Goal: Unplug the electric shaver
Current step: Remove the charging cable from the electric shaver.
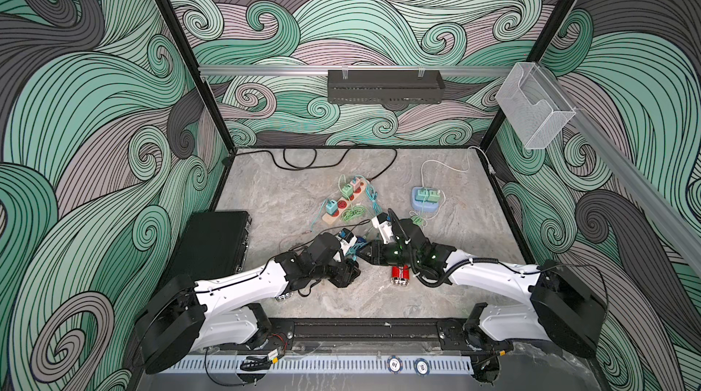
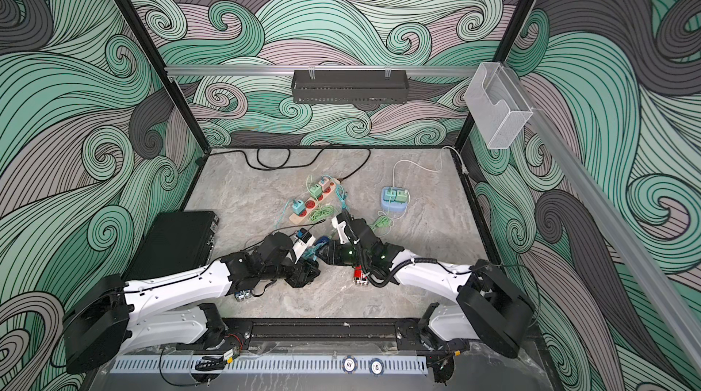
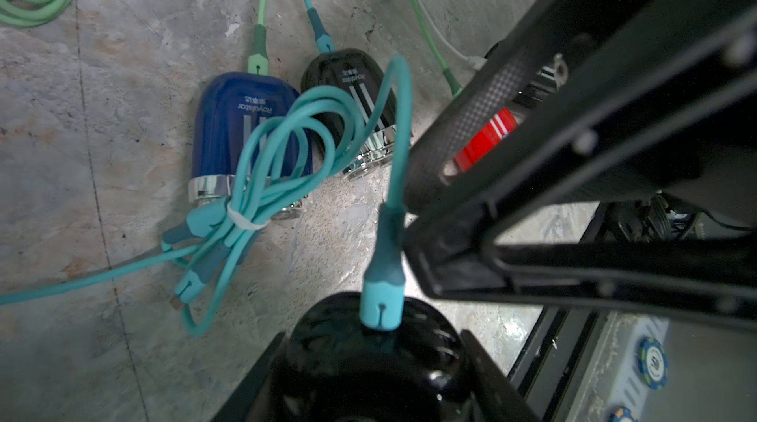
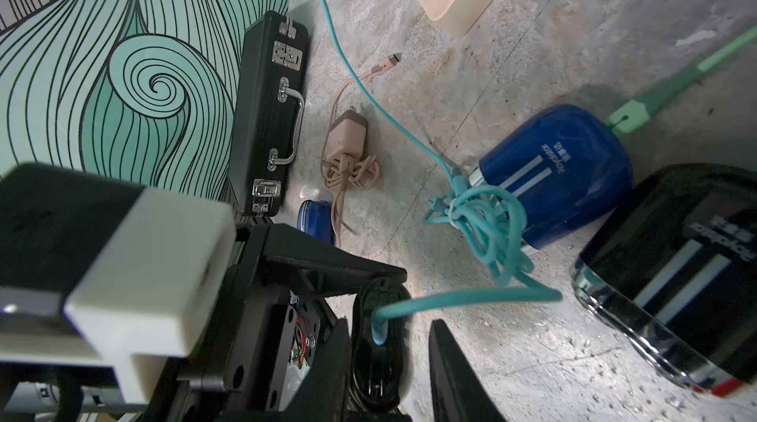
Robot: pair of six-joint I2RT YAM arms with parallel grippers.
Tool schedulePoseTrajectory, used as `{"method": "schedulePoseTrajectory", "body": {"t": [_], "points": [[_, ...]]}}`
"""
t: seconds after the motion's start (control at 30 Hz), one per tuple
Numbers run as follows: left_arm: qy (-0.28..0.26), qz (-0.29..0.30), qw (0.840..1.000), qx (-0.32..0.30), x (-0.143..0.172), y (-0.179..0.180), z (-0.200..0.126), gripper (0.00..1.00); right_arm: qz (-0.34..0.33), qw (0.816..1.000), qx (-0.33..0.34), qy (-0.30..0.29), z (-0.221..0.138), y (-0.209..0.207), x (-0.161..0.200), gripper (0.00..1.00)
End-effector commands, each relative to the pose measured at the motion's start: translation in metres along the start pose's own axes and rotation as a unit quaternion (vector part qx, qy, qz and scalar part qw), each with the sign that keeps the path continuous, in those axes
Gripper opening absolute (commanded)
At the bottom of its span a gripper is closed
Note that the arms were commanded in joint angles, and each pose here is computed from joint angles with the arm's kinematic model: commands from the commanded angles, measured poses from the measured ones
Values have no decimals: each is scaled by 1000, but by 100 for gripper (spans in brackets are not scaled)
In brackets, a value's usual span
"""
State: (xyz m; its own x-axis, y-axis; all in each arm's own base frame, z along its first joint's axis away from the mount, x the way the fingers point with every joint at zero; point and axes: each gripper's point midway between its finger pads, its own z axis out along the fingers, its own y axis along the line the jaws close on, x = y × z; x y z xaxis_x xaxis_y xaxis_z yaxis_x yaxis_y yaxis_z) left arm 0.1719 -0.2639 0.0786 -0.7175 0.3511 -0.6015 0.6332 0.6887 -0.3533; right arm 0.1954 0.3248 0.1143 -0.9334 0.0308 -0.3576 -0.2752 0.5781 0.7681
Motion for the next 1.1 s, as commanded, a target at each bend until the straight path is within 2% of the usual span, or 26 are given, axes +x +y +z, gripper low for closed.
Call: {"method": "schedulePoseTrajectory", "body": {"t": [0.0, 0.4, 0.53, 0.8, 0.9, 1.07], "points": [[-30, 21, 999, 19, -16, -8, -5, 39, -2, 1000, -18, 3, 5, 13, -2, 31], [-36, 22, 999, 34, -21, -14, -2, 37, 3, 1000, -16, 9, 16, 13, 2, 21], [-30, 24, 999, 34, -19, -14, 1, 36, 6, 1000, -10, -1, 12, 10, 1, 12], [2, 22, 1000, 1, -2, -1, 3, 35, -23, 997, 69, -37, -11, -7, -9, 7], [9, 26, 1000, -3, 4, 0, 1, 34, -19, 998, 42, -49, -15, 3, -15, 7], [10, 22, 1000, -4, 12, 1, -3, 34, 10, 999, -25, -36, -12, 22, -17, 7]]}}
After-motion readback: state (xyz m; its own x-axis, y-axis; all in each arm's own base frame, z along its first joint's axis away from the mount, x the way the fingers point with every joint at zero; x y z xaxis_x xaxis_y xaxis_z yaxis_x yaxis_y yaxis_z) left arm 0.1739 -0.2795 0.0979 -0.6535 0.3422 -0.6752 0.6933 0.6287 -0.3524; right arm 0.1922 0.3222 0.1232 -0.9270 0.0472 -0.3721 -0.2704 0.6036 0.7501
